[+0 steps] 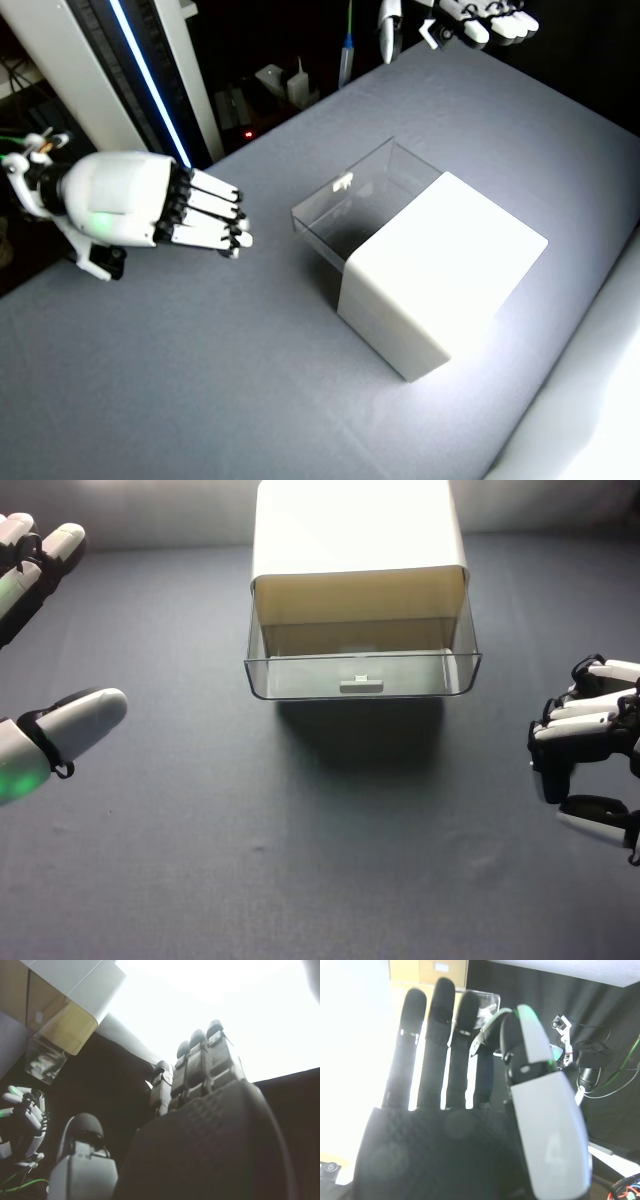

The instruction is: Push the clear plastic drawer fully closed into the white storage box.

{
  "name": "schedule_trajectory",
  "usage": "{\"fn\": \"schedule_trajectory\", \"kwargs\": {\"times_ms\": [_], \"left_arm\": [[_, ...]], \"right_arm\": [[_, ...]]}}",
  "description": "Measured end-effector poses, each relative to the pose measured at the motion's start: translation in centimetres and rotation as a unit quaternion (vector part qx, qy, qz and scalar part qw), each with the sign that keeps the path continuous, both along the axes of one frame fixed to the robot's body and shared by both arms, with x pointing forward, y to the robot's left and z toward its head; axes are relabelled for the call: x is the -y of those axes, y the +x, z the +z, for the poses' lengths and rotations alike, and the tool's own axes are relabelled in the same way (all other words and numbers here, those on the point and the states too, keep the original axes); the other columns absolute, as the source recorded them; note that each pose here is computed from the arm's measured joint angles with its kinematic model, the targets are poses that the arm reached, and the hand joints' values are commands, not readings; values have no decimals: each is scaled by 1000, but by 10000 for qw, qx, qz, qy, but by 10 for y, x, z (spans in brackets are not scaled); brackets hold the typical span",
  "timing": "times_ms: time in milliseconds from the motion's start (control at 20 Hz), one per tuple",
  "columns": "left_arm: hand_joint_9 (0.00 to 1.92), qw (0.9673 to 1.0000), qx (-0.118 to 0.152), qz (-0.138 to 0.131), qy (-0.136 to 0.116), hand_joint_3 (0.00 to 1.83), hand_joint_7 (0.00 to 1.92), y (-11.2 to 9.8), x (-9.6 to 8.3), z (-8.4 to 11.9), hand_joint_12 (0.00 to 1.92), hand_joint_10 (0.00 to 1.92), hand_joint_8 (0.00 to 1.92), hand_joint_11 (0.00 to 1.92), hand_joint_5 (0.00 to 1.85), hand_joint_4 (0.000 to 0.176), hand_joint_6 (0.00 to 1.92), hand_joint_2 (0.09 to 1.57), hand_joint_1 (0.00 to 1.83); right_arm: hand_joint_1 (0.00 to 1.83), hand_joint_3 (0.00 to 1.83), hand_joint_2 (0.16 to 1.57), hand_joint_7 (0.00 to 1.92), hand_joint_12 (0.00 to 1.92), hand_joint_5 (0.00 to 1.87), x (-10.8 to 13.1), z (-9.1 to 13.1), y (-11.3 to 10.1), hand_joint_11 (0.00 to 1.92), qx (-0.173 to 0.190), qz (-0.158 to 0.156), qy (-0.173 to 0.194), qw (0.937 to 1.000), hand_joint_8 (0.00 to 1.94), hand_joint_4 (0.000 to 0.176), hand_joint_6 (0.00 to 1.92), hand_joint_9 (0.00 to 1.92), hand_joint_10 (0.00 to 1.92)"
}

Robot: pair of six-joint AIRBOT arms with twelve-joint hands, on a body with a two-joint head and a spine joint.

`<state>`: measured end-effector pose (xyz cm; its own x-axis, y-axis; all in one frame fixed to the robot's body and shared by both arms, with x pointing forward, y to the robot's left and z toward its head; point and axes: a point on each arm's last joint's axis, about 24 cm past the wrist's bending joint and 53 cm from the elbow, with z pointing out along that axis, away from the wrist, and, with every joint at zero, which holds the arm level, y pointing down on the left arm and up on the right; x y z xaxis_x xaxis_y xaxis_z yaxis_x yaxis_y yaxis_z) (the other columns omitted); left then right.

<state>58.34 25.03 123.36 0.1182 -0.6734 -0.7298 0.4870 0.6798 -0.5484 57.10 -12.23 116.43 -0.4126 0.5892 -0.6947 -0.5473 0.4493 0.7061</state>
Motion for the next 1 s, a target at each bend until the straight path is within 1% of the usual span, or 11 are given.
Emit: {"fn": "schedule_trajectory", "kwargs": {"times_ms": [50, 150, 200, 250, 300, 350, 400, 450, 600, 800, 1000], "left_arm": [[0, 10000, 11, -2, 11, 31, 0, 0, 0, 0, 0, 0, 0, 0, 0, 173, 0, 1190, 0], [0, 10000, 2, 26, 0, 22, 0, 1, -2, 0, 0, 0, 0, 0, 0, 170, 0, 1179, 0], [0, 10000, 2, 33, -3, 20, 0, 1, -2, 0, 0, 0, 0, 0, 0, 161, 0, 1177, 0], [0, 10000, 2, 33, -3, 16, 0, 1, -2, 0, 0, 0, 0, 0, 0, 166, 0, 1173, 0], [0, 10000, 1, 29, -1, 16, 0, 1, -2, 0, 0, 0, 0, 0, 0, 172, 0, 1174, 0], [0, 10000, 3, 27, -1, 14, 0, 1, -2, 0, 0, 0, 0, 0, 0, 170, 0, 1173, 0], [0, 10000, 2, 31, -2, 11, 0, 1, -2, 0, 0, 0, 0, 0, 0, 175, 0, 1170, 0], [0, 10000, 3, 29, -2, 7, 0, 1, -2, 0, 0, 0, 0, 0, 0, 176, 0, 1162, 0], [0, 10000, -1, 33, 0, 0, 0, 1, -2, 0, 0, 0, 0, 0, 0, 176, 0, 1143, 0], [0, 10000, -1, 33, 0, 0, 0, 1, -2, 0, 0, 0, 0, 0, 0, 176, 0, 1128, 0], [0, 10000, -1, 33, 0, 0, 0, 1, -2, 0, 0, 0, 0, 0, 0, 176, 0, 1137, 0]], "right_arm": [[974, 0, 1239, 868, 1291, 745, 0, 0, 0, 334, 3, 1, -1, 10000, 123, 35, 1338, 804, 129], [943, 2, 1246, 826, 1260, 725, 0, 0, 0, 254, 5, 8, -5, 10000, 51, 77, 1366, 721, 90], [915, 1, 1247, 724, 1229, 718, 0, 0, 0, 193, 1, -2, -1, 10000, 15, 129, 1374, 671, 61], [868, 0, 1199, 655, 1179, 623, 1, 0, 1, 134, -1, -15, 0, 10000, 2, 20, 678, 619, 29], [772, 0, 1142, 473, 982, 613, 1, 0, 1, 26, 0, -21, -3, 10000, 0, 9, 268, 428, 5], [543, 0, 1052, 138, 400, 318, 2, 0, 2, 4, -8, -42, 2, 10000, 0, 83, 63, 87, 0], [389, 0, 989, 27, 79, 116, 4, -1, 3, 0, -30, -88, -21, 10000, 0, 157, 18, 17, 0], [319, 0, 894, 5, 15, 22, 5, -2, 4, 0, -46, -129, -22, 9999, 0, 172, 3, 3, 0], [187, 0, 797, 0, 0, 0, 5, 0, 4, 0, 4, -132, -73, 9999, 0, 176, 0, 0, 0], [7, 10, 921, 0, 0, 0, 5, -2, 3, 0, -5, -139, -117, 9998, 0, 176, 0, 0, 0], [0, 16, 945, 0, 0, 0, 4, -2, 3, 0, -10, -128, -109, 9999, 0, 176, 0, 0, 0]]}}
